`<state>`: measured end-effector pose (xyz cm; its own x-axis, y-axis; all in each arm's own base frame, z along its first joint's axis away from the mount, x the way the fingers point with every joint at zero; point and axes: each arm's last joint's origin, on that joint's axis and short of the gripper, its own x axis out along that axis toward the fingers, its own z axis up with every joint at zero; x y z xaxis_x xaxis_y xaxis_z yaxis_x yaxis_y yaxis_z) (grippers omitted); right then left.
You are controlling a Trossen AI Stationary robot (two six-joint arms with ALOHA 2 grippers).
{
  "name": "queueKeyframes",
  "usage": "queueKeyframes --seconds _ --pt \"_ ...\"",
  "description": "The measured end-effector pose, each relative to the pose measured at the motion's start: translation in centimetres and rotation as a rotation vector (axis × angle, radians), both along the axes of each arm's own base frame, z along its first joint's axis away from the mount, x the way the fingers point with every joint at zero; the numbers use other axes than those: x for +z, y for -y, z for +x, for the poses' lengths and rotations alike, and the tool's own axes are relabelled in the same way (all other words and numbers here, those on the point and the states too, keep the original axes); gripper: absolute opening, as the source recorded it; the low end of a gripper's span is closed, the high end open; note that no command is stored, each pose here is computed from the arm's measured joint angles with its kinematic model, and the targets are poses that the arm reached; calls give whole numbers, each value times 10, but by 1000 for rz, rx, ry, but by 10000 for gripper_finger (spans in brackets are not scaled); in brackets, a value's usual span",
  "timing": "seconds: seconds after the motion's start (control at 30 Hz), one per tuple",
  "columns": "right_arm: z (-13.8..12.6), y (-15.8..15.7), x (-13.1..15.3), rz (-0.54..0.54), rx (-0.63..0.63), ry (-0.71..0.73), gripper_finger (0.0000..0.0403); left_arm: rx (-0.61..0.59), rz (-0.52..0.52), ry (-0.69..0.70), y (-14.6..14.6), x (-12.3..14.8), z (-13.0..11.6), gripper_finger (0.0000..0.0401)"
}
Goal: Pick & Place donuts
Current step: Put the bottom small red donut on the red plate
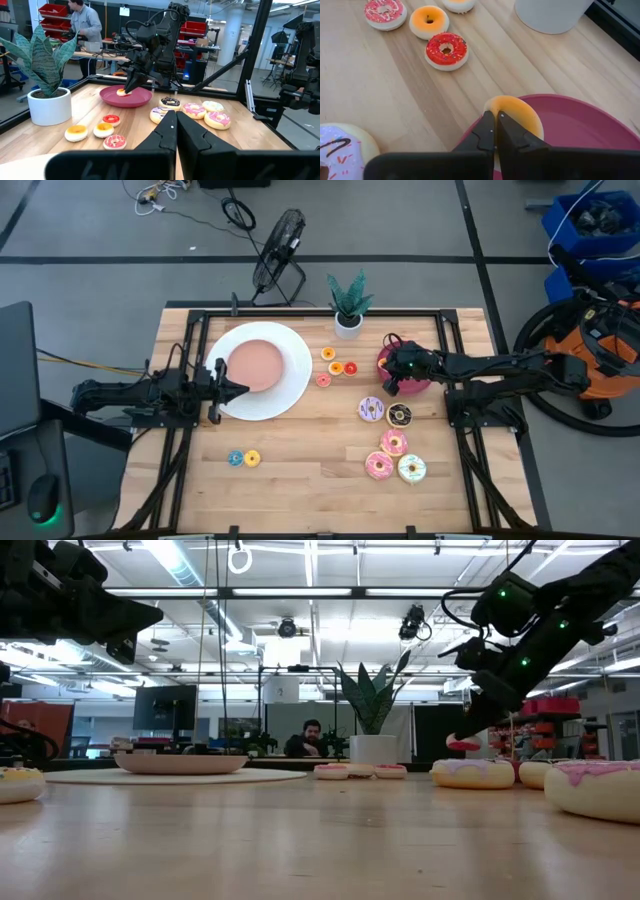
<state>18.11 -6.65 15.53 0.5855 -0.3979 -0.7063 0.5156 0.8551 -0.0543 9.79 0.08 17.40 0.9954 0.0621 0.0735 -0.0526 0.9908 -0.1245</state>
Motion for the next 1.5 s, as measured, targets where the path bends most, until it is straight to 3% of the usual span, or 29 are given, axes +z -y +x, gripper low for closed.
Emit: queueKeyframes --seconds 1.5 --pt "-2 -1 -3 15 -2 -34 9 0 0 0 0 0 0 7"
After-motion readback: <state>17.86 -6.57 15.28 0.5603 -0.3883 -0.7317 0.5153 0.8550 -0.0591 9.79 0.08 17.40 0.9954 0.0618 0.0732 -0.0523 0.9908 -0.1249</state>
